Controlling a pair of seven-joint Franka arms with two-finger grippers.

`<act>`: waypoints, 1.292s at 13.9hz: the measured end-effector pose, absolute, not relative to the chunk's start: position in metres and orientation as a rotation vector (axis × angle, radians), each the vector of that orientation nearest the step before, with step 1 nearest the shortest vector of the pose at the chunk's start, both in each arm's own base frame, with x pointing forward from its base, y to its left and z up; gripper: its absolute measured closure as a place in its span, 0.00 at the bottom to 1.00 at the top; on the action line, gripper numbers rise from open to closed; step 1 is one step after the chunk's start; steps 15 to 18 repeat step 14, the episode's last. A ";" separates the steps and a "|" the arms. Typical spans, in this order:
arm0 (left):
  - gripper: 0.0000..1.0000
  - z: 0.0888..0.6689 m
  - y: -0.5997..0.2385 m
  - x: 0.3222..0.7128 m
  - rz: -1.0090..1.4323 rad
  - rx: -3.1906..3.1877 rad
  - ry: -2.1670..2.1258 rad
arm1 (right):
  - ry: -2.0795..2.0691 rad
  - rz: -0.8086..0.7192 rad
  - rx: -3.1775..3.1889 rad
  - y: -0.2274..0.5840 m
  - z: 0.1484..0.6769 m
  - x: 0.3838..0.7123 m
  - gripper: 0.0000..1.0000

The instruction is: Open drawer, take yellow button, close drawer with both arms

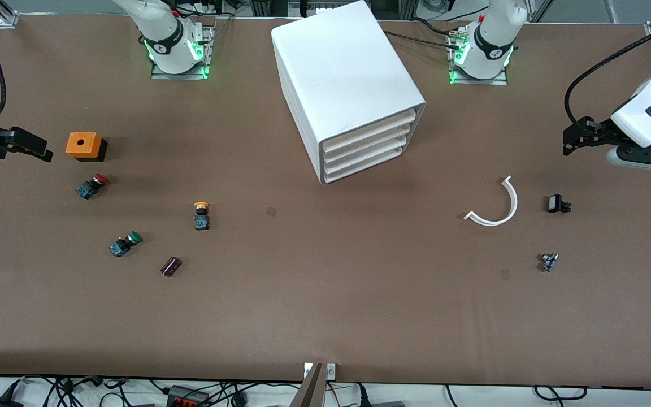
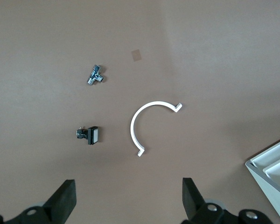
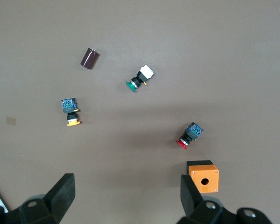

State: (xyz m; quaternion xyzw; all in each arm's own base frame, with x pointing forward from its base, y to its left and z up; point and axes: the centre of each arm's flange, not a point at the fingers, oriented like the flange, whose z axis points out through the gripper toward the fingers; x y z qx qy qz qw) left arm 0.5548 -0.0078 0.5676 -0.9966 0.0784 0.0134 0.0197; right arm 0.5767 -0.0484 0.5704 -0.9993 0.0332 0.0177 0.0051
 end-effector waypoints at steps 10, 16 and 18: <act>0.00 0.568 -0.008 0.556 0.026 -3.092 0.242 | 0.095 0.058 -3.131 -0.047 0.569 0.577 0.00; 0.00 0.568 -0.008 0.556 0.026 -3.092 0.243 | 0.095 0.058 -3.131 -0.047 0.568 0.577 0.00; 0.00 0.568 -0.008 0.556 0.026 -3.092 0.243 | 0.095 0.058 -3.131 -0.047 0.568 0.577 0.00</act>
